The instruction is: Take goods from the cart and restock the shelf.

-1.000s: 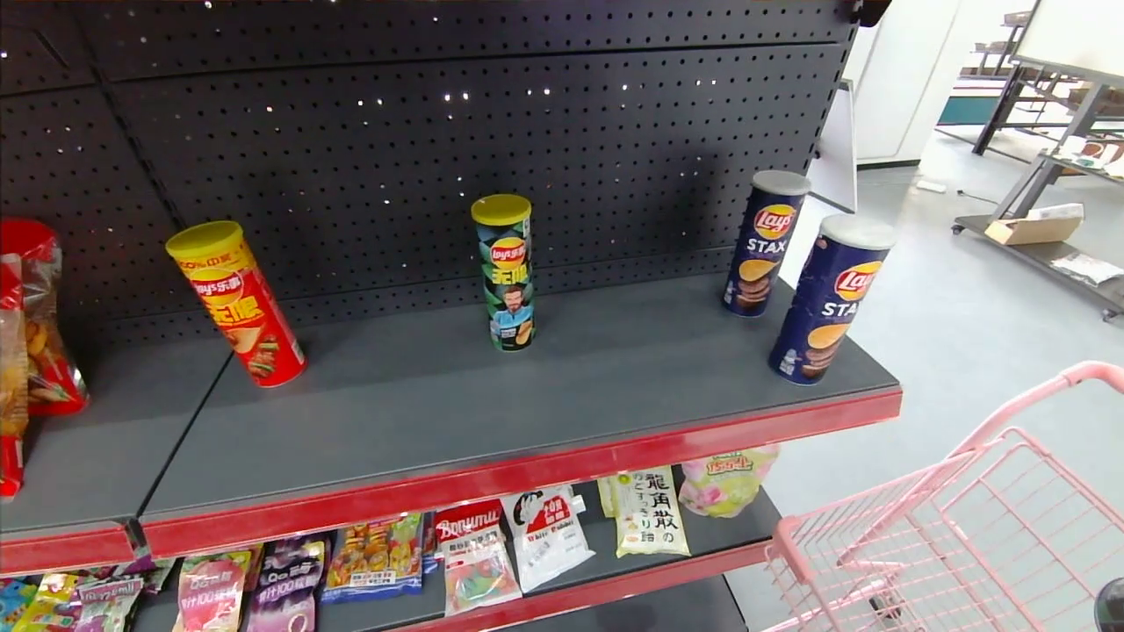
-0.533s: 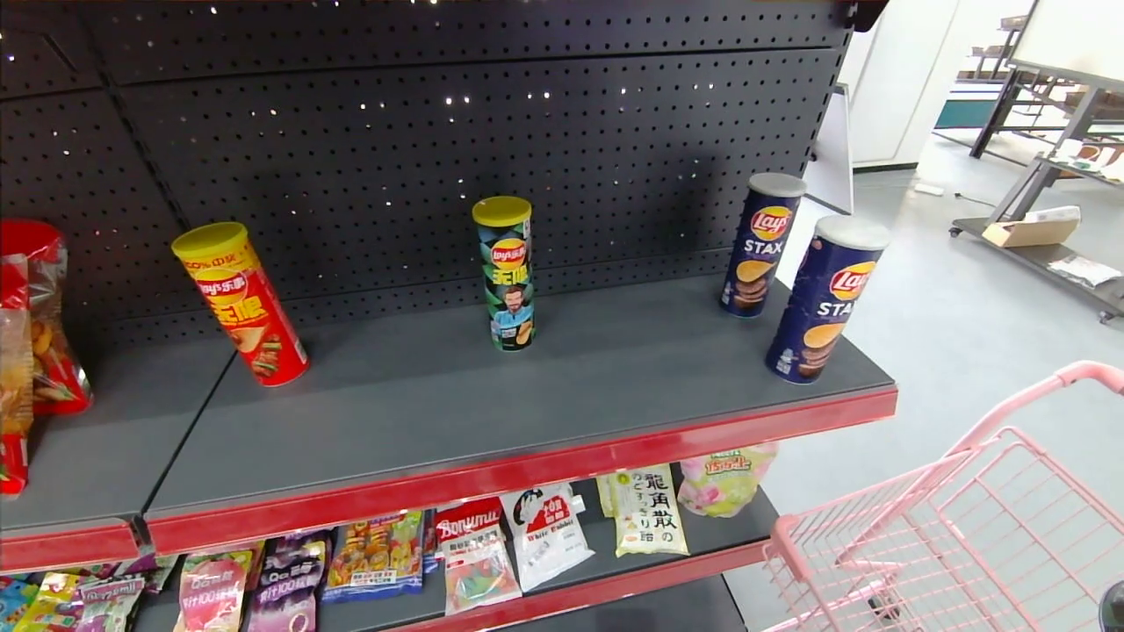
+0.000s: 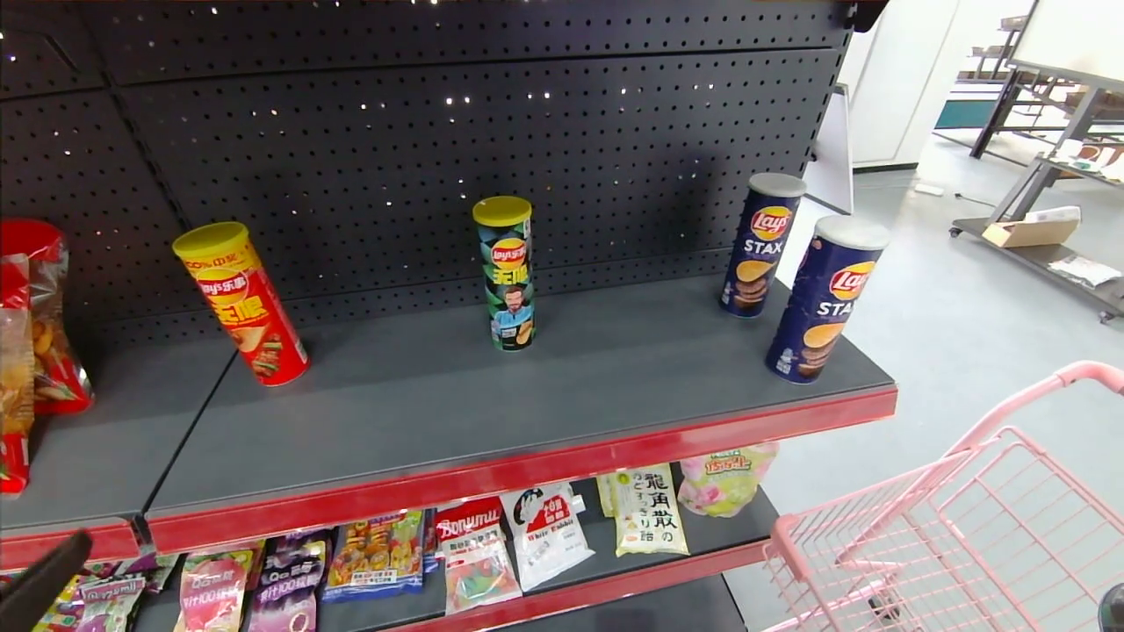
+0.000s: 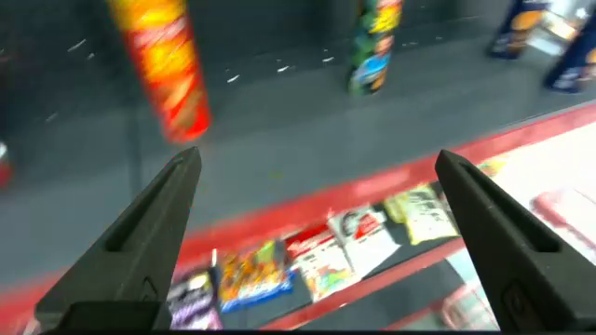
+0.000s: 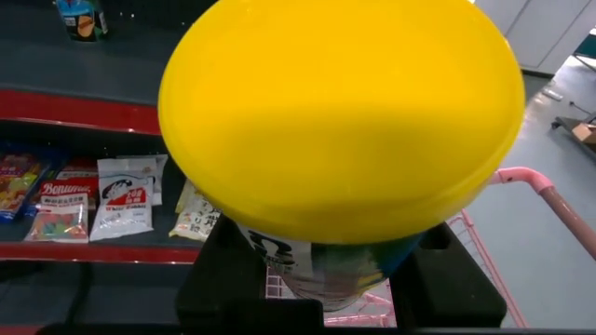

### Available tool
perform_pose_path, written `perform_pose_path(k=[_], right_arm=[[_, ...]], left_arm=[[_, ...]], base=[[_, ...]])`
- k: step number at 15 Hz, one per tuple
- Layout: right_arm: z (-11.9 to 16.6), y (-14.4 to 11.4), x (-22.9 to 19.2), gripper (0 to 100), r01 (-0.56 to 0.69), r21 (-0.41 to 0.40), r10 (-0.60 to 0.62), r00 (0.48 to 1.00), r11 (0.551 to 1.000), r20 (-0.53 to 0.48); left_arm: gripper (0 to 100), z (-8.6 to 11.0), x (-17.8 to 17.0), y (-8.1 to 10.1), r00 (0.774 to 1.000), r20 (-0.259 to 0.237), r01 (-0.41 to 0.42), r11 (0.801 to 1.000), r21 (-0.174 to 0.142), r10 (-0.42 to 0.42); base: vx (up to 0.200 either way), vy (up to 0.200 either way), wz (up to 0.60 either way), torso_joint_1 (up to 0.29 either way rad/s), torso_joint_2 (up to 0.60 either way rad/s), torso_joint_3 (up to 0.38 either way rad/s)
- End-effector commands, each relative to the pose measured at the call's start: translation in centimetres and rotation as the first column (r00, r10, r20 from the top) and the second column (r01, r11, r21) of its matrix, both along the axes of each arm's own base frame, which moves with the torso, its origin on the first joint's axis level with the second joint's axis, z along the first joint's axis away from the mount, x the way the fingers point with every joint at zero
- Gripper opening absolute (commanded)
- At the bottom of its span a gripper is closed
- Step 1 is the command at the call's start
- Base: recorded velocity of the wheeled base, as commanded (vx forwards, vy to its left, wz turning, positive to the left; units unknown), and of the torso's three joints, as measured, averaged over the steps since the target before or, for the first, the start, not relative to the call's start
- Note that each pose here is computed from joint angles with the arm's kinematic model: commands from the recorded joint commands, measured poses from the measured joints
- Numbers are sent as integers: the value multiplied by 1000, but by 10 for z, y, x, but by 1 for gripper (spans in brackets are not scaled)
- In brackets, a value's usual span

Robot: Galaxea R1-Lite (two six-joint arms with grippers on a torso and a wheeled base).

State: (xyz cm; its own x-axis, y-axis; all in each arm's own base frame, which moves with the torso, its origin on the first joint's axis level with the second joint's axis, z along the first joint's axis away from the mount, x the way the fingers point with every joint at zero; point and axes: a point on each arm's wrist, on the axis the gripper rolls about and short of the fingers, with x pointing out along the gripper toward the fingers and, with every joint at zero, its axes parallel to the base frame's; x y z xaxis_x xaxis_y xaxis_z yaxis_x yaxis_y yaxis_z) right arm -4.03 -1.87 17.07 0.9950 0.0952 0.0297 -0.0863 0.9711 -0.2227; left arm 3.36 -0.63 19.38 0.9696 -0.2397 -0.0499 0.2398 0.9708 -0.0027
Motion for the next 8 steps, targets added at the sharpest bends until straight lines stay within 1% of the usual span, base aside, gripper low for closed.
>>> perform_pose_path(k=[1, 2, 3, 4, 5, 6, 7, 8], right_arm=[[15, 2, 7, 0, -4, -7, 4, 1000, 1000, -26], [17, 3, 8, 0, -6, 0, 6, 1000, 1000, -27], [17, 3, 8, 0, -6, 24, 7, 1000, 1000, -28], [17, 3, 8, 0, -7, 42, 9, 1000, 999, -29], [17, 2, 7, 0, -9, 56, 11, 1000, 998, -29], [16, 2, 7, 0, -9, 70, 11, 999, 998, -35], [16, 2, 7, 0, -10, 76, 13, 999, 997, -35], [16, 2, 7, 0, -13, 77, 16, 999, 997, -34]], left_arm=[[100, 41, 200, -37, 960, -130, 254, 966, 35, -248], [100, 41, 232, -46, 950, -141, 284, 958, 33, -277], [100, 40, 255, -58, 925, -141, 360, 933, 21, -354], [100, 40, 272, -65, 899, -135, 421, 907, 11, -416], [100, 38, 286, -72, 880, -134, 461, 887, 6, -456], [100, 30, 306, -77, 867, -136, 487, 873, 25, -479], [100, 18, 329, -82, 862, -138, 501, 861, 85, -488], [100, 10, 341, -87, 850, -134, 524, 844, 117, -509]], base=[[0, 0, 0, 0, 0, 0], [0, 0, 0, 0, 0, 0], [0, 0, 0, 0, 0, 0], [0, 0, 0, 0, 0, 0], [0, 0, 0, 0, 0, 0], [0, 0, 0, 0, 0, 0], [0, 0, 0, 0, 0, 0], [0, 0, 0, 0, 0, 0]])
